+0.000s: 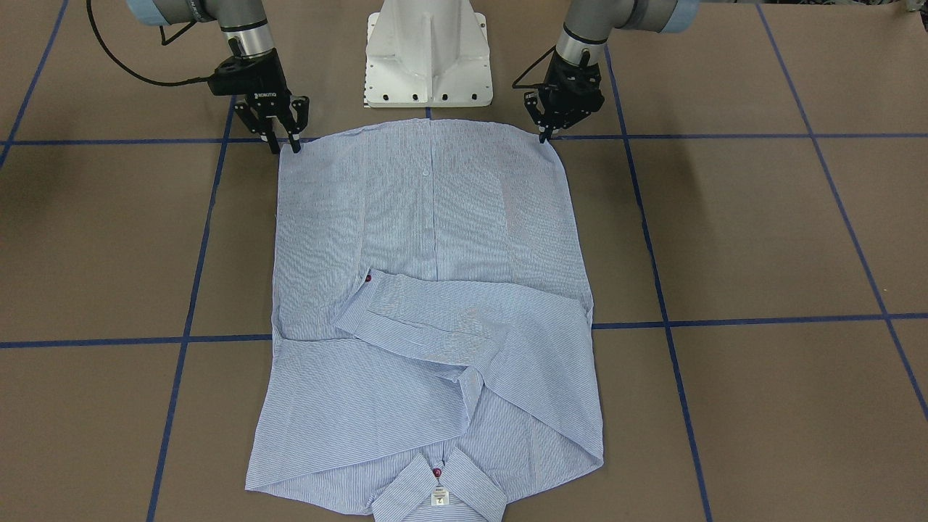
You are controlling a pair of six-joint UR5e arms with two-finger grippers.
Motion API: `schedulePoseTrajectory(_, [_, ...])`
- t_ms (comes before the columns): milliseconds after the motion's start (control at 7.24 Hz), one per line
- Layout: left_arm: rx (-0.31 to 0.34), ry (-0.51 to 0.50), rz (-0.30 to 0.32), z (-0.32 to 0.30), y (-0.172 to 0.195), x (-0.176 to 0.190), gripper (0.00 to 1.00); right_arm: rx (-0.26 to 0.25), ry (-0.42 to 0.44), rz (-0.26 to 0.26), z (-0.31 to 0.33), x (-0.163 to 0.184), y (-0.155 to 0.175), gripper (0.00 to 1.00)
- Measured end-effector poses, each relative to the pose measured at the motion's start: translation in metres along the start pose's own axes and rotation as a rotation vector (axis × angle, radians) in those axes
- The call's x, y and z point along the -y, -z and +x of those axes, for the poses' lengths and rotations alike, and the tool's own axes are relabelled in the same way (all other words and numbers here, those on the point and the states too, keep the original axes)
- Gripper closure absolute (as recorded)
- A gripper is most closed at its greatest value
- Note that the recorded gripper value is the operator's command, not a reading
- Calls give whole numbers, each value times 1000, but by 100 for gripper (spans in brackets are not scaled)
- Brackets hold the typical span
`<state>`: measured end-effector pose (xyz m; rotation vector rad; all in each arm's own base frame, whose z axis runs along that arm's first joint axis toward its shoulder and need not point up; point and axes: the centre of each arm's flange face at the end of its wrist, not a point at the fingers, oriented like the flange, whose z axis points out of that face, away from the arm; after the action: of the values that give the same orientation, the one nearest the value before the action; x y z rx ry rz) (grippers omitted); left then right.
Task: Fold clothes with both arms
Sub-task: 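Lower both grippers to the hem corners nearest the robot and grasp, then lift the hem with both grippers and fold it toward the collar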
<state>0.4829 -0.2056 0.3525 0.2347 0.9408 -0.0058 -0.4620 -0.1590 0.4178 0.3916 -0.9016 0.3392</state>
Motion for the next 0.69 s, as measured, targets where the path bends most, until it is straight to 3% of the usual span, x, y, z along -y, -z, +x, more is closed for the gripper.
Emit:
schedulePoseTrajectory(138, [0, -1, 0, 0, 0, 0, 100, 1, 1, -2, -3, -1, 0, 100])
schedulePoseTrajectory(691, [-17, 0, -1, 5, 6, 1, 100, -12, 13, -3, -8, -4, 2, 100])
